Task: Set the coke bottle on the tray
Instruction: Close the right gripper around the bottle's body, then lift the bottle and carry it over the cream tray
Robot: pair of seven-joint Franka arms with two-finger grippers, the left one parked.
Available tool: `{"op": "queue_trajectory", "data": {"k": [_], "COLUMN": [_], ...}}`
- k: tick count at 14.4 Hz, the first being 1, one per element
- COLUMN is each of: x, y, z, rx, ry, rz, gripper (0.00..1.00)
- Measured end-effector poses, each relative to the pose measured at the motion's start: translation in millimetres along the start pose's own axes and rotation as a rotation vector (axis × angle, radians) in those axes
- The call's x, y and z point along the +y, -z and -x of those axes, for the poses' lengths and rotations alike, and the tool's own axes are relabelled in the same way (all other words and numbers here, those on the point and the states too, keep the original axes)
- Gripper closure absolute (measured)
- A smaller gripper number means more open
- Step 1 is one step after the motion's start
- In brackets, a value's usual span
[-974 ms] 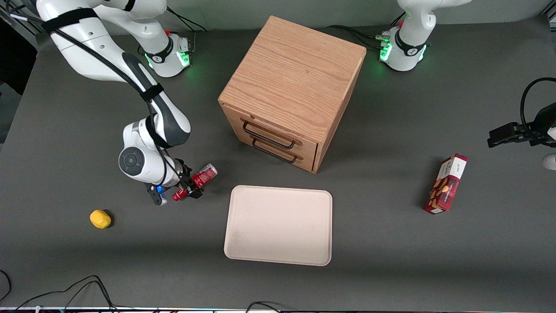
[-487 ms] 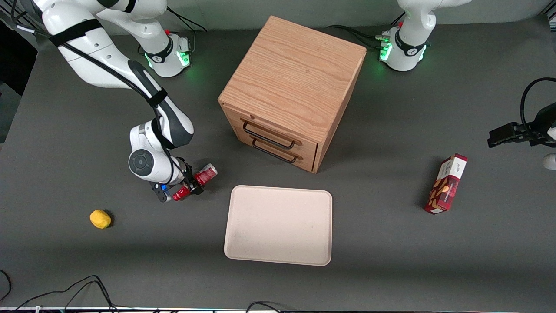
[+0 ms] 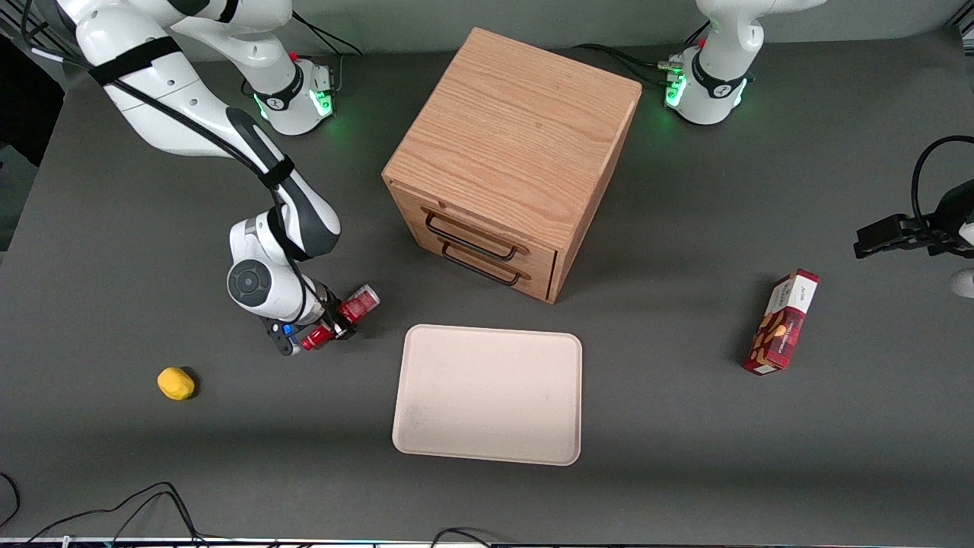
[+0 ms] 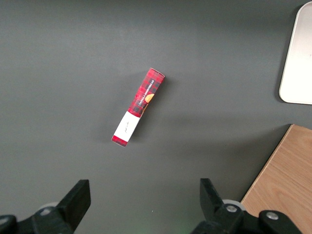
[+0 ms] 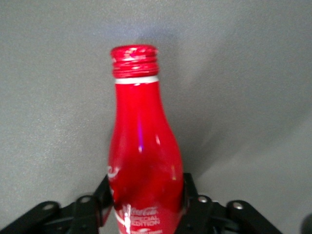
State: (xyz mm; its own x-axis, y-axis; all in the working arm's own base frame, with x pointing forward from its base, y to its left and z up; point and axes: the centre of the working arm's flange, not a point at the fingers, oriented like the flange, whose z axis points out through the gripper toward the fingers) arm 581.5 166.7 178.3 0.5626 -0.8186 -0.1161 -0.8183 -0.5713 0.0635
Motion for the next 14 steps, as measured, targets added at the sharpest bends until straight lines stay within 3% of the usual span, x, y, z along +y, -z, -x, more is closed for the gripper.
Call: {"op": "queue_trajectory", "data": {"k": [4, 6, 14], "x": [-7.2, -19.6, -67.4], "y": [11.8, 45.4, 266.8], "z": [-3.9, -6.9, 9.3], "rx": [0.015, 0.029, 0.09], "ry": [0.007, 0.036, 0.349], "rz": [-0.018, -0.023, -0.092], "gripper": [0.44, 0.44, 0.44]}}
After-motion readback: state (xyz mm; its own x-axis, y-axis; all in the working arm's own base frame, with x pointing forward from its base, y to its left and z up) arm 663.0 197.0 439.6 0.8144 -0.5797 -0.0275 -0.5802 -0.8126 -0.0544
